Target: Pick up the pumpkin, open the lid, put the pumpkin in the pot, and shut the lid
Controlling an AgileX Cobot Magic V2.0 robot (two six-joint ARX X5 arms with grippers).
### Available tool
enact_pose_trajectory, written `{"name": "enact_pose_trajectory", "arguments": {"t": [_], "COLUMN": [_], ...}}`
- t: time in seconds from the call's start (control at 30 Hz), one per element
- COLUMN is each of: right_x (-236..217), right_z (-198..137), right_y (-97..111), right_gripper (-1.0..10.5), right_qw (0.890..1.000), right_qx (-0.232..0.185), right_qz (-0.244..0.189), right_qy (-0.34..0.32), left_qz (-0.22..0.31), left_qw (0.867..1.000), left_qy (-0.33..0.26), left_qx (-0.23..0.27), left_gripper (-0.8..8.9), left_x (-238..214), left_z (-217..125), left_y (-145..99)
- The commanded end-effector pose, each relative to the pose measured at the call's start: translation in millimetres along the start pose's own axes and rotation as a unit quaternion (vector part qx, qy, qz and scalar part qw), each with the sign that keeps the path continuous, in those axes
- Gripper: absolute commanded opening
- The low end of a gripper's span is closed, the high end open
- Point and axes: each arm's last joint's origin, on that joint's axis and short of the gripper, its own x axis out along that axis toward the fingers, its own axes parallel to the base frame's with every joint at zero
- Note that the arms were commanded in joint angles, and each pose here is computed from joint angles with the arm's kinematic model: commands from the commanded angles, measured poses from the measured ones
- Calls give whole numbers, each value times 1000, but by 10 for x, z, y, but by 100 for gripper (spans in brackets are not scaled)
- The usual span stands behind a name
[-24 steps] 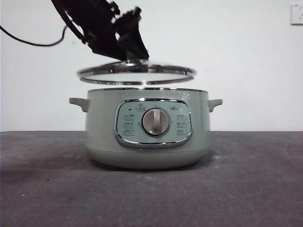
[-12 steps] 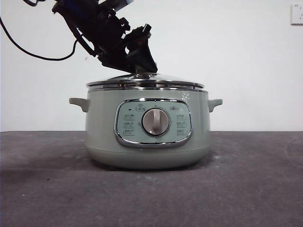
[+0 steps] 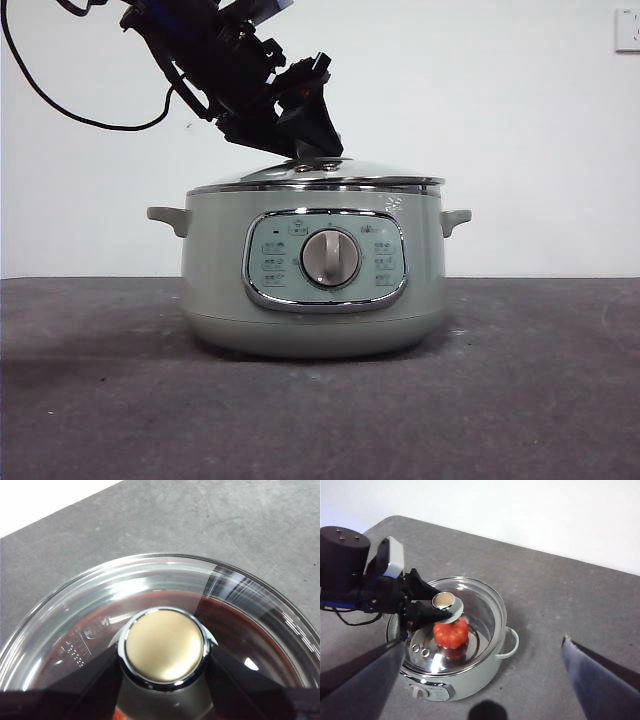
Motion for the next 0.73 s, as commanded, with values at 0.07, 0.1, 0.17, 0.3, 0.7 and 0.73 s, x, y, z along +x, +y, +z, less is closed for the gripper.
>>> {"name": "enact_pose_trajectory", "arguments": {"t": [0.07, 0.1, 0.17, 0.3, 0.7, 0.73], "right_x": [-4, -4, -4, -4, 25, 31], "right_z": [5, 5, 5, 5, -6, -7], "right_y": [1, 1, 1, 1, 5, 5], "right_gripper": [692, 692, 692, 692, 692, 692], "right_qw": [1000, 1000, 1000, 1000, 1000, 1000], "right_qx": [-4, -4, -4, -4, -6, -6], "right_qz": [-1, -1, -1, -1, -1, -1], "right_qy": [-3, -3, -3, -2, 8, 10], "left_qz": [-5, 1, 2, 12, 12, 13], "left_qw": [1000, 1000, 1000, 999, 999, 999], "left_qy": [15, 19, 28, 42, 39, 37], "left_qx": [-3, -3, -5, -8, -5, -5], "left_gripper": [-9, -9, -9, -9, -9, -9], "left_x": [38, 38, 37, 33, 10, -7], "left_z": [-32, -39, -54, -81, -64, -52], "left_y": [-26, -24, -22, -11, -14, -14]}}
